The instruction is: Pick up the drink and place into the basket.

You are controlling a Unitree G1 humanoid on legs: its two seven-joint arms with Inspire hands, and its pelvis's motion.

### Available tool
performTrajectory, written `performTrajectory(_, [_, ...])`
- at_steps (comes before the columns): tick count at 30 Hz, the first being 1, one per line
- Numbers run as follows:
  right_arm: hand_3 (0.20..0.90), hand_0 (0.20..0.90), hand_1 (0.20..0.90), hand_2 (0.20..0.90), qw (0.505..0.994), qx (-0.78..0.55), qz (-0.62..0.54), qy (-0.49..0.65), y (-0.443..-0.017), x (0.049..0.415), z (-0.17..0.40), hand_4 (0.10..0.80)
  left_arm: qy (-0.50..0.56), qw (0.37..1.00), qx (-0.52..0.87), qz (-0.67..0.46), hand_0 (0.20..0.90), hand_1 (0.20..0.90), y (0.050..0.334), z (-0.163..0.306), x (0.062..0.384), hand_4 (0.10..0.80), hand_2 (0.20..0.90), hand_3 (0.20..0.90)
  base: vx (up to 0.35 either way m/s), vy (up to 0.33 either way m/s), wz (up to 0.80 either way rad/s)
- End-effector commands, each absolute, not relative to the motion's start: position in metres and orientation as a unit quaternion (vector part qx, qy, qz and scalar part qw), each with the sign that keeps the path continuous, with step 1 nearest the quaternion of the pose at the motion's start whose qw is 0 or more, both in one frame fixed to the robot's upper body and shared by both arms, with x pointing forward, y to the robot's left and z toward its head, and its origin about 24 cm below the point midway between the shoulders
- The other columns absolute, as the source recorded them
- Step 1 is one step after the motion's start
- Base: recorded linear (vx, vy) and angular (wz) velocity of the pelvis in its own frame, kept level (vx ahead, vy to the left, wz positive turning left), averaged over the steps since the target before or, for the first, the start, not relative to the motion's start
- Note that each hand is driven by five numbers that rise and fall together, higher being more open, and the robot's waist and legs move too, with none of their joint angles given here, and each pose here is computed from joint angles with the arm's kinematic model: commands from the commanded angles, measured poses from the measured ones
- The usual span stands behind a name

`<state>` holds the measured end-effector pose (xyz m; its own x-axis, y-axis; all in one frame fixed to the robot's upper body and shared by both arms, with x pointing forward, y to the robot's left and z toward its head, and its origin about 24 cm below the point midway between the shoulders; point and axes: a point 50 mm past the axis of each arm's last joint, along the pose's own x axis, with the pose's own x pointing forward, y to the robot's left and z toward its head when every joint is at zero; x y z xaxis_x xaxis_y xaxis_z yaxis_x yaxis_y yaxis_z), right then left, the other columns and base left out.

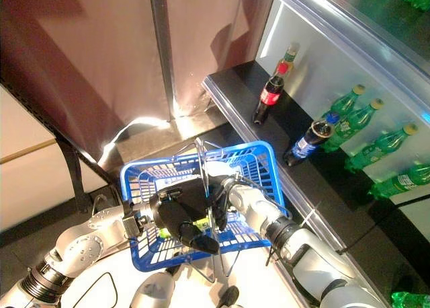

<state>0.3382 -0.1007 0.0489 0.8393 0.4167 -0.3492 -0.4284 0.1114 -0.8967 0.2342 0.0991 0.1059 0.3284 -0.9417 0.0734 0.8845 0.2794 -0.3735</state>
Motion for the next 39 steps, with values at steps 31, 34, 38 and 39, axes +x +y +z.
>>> performTrajectory(31, [0.900, 0.900, 0.900, 0.900, 0.877, -0.428, 0.176, -0.129, -0.134, 0.309, 0.098, 0.800, -0.223, 0.857, -0.305, -0.350, 0.300, 0.300, 0.133, 0.171, 0.248, 0.100, 0.300, 0.200, -0.003, 0.011, -0.07])
performTrajectory(34, [0.900, 0.900, 0.900, 0.900, 0.888, -0.404, 0.161, -0.151, -0.141, 0.300, 0.103, 0.800, -0.226, 0.873, -0.301, -0.309, 0.300, 0.300, 0.142, 0.166, 0.251, 0.100, 0.300, 0.200, -0.005, 0.020, -0.20])
performTrajectory(38, [0.900, 0.900, 0.900, 0.900, 0.904, -0.374, 0.140, -0.151, -0.151, 0.290, 0.098, 0.800, -0.219, 0.896, -0.292, -0.252, 0.300, 0.300, 0.156, 0.156, 0.254, 0.100, 0.300, 0.200, 0.003, 0.015, -0.14])
performTrajectory(39, [0.900, 0.900, 0.900, 0.900, 0.909, -0.366, 0.137, -0.147, -0.153, 0.288, 0.097, 0.800, -0.216, 0.900, -0.289, -0.242, 0.300, 0.300, 0.159, 0.153, 0.254, 0.100, 0.300, 0.200, 0.004, 0.008, -0.15])
